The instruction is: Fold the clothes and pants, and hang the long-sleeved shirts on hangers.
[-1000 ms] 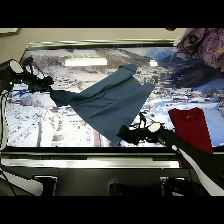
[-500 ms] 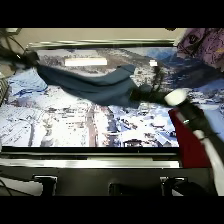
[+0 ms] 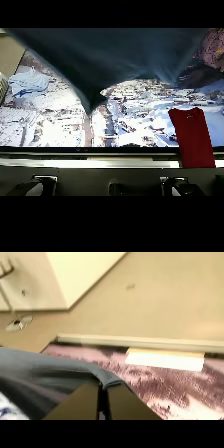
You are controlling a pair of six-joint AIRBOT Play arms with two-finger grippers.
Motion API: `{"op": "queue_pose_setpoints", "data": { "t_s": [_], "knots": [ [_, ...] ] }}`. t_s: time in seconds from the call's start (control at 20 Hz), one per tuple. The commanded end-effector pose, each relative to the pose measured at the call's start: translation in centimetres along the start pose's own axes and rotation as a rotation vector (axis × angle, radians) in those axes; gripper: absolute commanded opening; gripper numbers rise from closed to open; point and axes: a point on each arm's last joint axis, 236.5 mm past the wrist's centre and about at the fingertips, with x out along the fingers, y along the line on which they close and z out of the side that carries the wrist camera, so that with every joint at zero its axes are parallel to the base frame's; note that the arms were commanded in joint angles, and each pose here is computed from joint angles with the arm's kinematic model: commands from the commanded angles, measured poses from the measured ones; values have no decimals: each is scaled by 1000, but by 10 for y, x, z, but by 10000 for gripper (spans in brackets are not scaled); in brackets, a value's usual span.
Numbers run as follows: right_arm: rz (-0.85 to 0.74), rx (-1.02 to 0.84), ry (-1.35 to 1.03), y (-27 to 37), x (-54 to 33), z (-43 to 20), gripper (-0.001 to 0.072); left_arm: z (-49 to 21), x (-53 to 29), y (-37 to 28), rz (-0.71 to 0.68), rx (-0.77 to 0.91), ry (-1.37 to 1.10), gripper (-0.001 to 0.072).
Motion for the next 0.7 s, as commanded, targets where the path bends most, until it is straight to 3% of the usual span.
{"op": "queue_pose_setpoints", "data": {
  "t_s": [0.0,0.15,0.3,0.5,0.65],
  "knots": [
    [-75,1,-80,15,-72,27,24,62,-107,-4,43,16,-221,18],
    [-110,38,-48,5,-68,19,24,71,-131,-7,41,20,-261,18],
    [-139,157,72,-21,-23,-10,24,44,-83,4,60,17,-169,16],
    [-229,315,408,-80,66,-109,24,-67,50,40,117,3,153,17],
    [-305,395,687,-136,132,-216,24,-191,151,67,115,41,434,18]
  ]
}}
